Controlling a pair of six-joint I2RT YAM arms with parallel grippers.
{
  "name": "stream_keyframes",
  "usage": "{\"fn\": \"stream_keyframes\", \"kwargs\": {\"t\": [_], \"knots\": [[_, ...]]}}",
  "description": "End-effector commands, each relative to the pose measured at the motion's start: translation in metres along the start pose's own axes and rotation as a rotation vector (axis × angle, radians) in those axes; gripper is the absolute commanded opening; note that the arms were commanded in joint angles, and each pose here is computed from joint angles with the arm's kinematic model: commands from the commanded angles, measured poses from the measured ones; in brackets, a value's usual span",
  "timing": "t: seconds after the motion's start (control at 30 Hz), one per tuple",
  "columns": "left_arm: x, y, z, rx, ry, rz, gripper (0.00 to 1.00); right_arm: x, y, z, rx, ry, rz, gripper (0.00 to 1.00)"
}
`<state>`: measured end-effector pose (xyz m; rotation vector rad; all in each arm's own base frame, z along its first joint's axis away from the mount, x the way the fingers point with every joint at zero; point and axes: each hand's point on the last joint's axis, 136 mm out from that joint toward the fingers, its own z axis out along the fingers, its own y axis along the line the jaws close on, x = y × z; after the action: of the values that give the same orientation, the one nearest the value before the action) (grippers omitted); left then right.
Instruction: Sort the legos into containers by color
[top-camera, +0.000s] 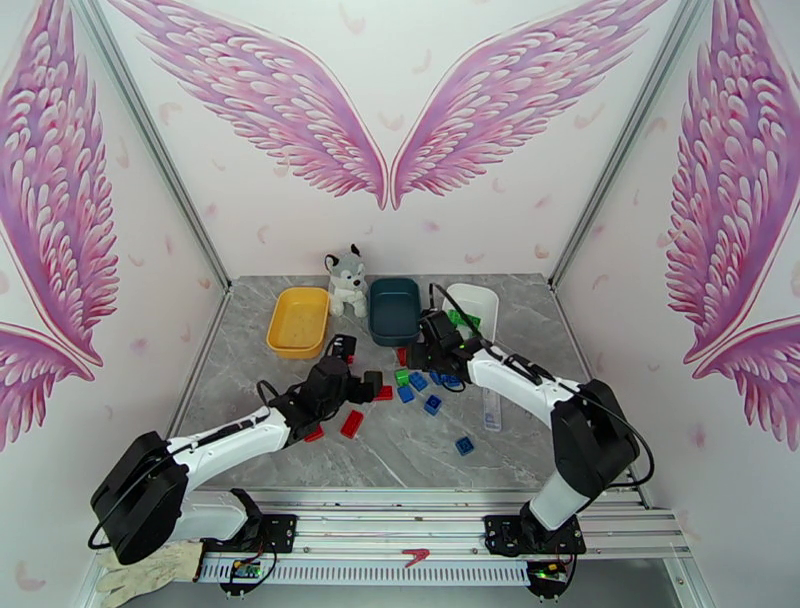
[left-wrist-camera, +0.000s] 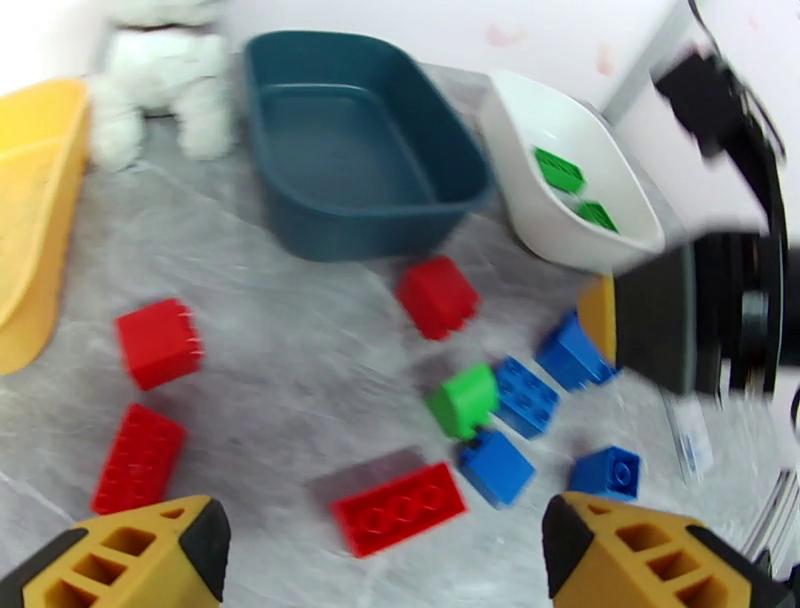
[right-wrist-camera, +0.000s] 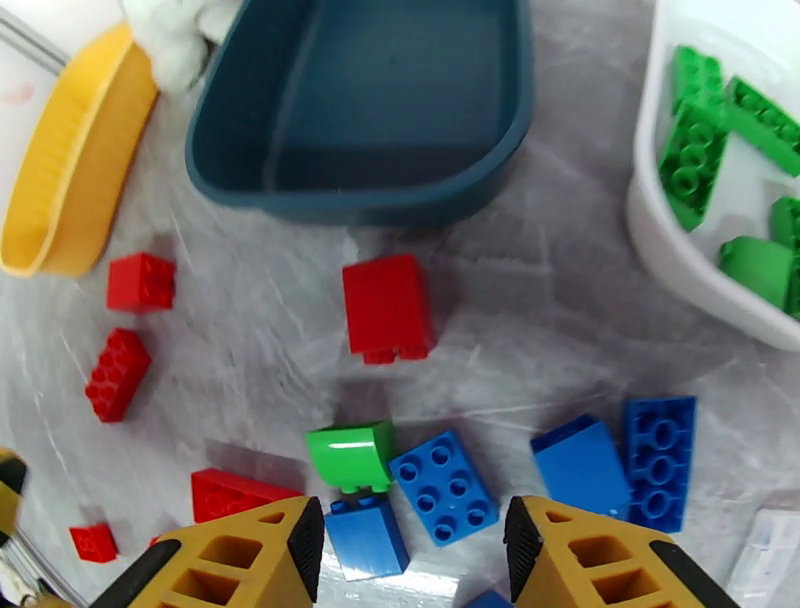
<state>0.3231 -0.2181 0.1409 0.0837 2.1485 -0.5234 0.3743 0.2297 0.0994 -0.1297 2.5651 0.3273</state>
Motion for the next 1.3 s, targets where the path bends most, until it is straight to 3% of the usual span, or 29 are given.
{"fn": "stream_keyframes", "kwargs": {"t": [0.0,0.2,0.43,1.0,1.27], "knots": [[-0.006,0.016,-0.01,0.008,-0.032,-0.098,0.88,0.005,0.019,0.013,-0.016,0.044,-0.06,0.54],[-0.012,0.037,-0.018,-0.006,-0.067,-0.173,0.9,0.017,0.03,0.032,-0.001,0.089,-0.101,0.53],[-0.011,0.037,-0.015,0.007,-0.055,-0.189,0.91,0.018,0.027,0.043,0.042,0.096,-0.125,0.56],[-0.006,0.034,-0.008,0.027,-0.028,-0.204,0.91,0.022,0.024,0.065,0.087,0.129,-0.148,0.49],[-0.005,0.034,-0.008,0.03,-0.024,-0.206,0.91,0.015,0.025,0.052,0.08,0.095,-0.139,0.31]]}}
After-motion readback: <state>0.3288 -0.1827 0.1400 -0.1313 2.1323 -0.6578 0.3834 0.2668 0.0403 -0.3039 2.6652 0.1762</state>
